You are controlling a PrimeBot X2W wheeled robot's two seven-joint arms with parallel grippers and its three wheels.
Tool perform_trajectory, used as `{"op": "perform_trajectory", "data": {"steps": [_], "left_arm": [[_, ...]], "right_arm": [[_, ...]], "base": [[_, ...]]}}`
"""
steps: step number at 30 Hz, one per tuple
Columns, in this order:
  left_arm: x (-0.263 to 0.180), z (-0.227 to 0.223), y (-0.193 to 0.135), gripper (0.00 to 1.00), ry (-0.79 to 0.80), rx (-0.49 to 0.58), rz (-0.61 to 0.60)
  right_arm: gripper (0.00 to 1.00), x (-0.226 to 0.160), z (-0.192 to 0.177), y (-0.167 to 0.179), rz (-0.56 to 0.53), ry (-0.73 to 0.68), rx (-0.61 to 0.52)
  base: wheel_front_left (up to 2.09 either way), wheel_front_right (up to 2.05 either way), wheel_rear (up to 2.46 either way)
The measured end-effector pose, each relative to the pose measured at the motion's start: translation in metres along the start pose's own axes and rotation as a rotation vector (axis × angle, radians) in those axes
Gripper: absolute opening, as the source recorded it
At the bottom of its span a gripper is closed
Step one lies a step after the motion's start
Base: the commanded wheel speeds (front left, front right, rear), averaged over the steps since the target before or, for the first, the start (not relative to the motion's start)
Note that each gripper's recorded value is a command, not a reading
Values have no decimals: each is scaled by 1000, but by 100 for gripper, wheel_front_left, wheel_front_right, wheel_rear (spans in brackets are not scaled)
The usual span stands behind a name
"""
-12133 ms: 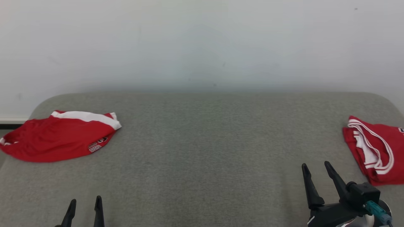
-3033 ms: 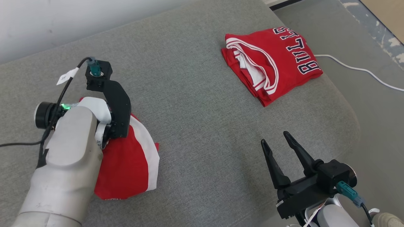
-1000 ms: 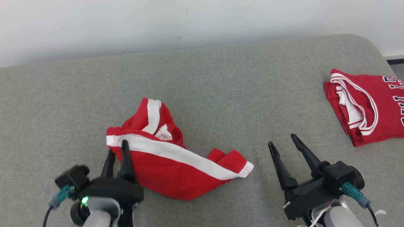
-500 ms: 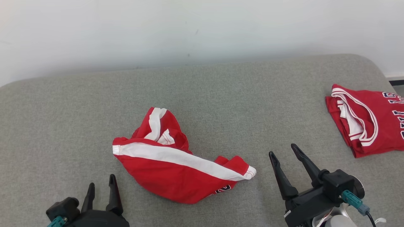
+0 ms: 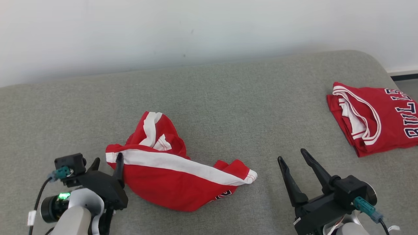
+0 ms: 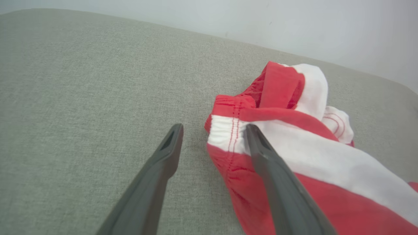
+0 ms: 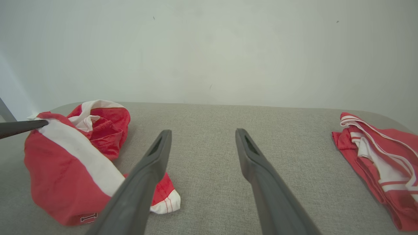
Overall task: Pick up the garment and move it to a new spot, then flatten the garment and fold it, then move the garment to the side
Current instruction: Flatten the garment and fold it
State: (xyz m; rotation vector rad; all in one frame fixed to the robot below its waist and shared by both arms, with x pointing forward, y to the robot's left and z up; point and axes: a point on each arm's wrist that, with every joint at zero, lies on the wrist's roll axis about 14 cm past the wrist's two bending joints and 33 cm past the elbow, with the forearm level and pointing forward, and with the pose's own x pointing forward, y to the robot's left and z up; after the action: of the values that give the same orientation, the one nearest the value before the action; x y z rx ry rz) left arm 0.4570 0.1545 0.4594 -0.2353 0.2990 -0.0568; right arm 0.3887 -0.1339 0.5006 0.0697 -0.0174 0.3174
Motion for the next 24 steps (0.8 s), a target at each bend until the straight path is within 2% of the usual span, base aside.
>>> {"op": "perform_trajectory", "data": {"steps": [2, 3, 4, 5, 6, 7, 12, 21, 22, 23, 24], "left_arm": [[6, -1, -4, 100, 23, -2, -16], [8, -2, -7, 77, 34, -1, -27], [9, -2, -9, 47, 37, -2, -33], [10, -2, -9, 6, 37, 2, -38], [11, -1, -8, 6, 35, 5, -38], [12, -1, -8, 0, 34, 8, -40], [6, 4, -8, 0, -14, -2, -49], [-33, -16, 18, 0, -96, -91, 66], [-37, -21, 20, 24, -89, -108, 77], [-41, -27, 22, 40, -81, -119, 86], [-44, -32, 24, 100, -72, -124, 95]], "right_arm": [[100, -1, 0, -5, -14, 1, -1], [100, -1, 0, -8, -22, 1, -2], [100, -2, -1, -10, -28, 2, -2], [100, -2, -1, -12, -33, 2, -1], [100, -3, -1, -13, -38, 3, -1], [100, -3, -2, -14, -42, 3, -1], [100, -3, -3, -14, -46, 2, 1], [100, 5, -3, -7, -25, -3, 9], [100, 6, -3, -5, -21, -2, 9], [100, 7, -4, -4, -16, -1, 11], [100, 8, -4, -2, -11, -1, 12]], "base": [[0, 0, 0], [0, 0, 0], [0, 0, 0], [0, 0, 0], [0, 0, 0], [0, 0, 0], [0, 0, 0], [0, 0, 0], [0, 0, 0], [0, 0, 0], [0, 0, 0]]}}
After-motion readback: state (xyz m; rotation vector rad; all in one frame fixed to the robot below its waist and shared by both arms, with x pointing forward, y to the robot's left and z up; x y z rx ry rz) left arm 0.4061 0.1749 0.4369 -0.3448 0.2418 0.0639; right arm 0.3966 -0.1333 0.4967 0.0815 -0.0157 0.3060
